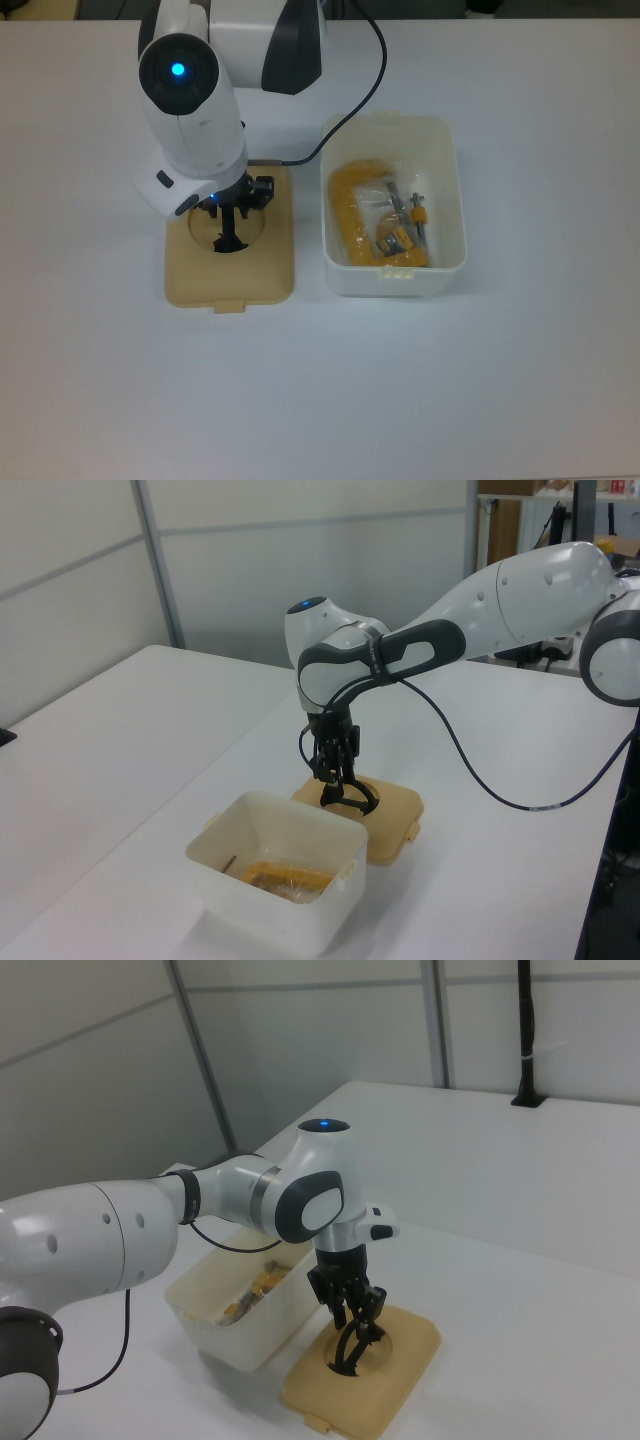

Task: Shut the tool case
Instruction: 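Close the gripper on the black handle of the tan lid, then lift the tan lid by its handle and carry it over the white box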

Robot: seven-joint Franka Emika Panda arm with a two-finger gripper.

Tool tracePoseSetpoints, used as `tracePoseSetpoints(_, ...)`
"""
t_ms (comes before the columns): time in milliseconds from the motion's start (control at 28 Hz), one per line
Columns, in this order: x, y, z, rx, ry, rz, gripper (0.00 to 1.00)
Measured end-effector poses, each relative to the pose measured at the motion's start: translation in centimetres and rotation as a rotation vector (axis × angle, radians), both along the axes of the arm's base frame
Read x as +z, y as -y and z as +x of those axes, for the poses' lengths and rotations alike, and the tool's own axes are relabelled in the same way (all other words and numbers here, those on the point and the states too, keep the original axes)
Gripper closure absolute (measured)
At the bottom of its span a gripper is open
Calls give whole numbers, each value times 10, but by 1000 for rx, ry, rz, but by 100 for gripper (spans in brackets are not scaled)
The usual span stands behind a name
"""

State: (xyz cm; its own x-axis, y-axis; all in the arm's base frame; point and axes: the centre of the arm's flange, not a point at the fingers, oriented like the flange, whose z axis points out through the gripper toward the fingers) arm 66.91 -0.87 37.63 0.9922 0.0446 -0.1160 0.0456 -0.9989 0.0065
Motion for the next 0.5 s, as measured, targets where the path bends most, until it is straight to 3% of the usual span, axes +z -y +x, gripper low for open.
tracePoseSetpoints(214,0,0,0,0,0,0,78)
tracePoseSetpoints(250,0,1,0,-1,0,-1,86)
tracePoseSetpoints(500,4,7,0,-12,2,-5,89)
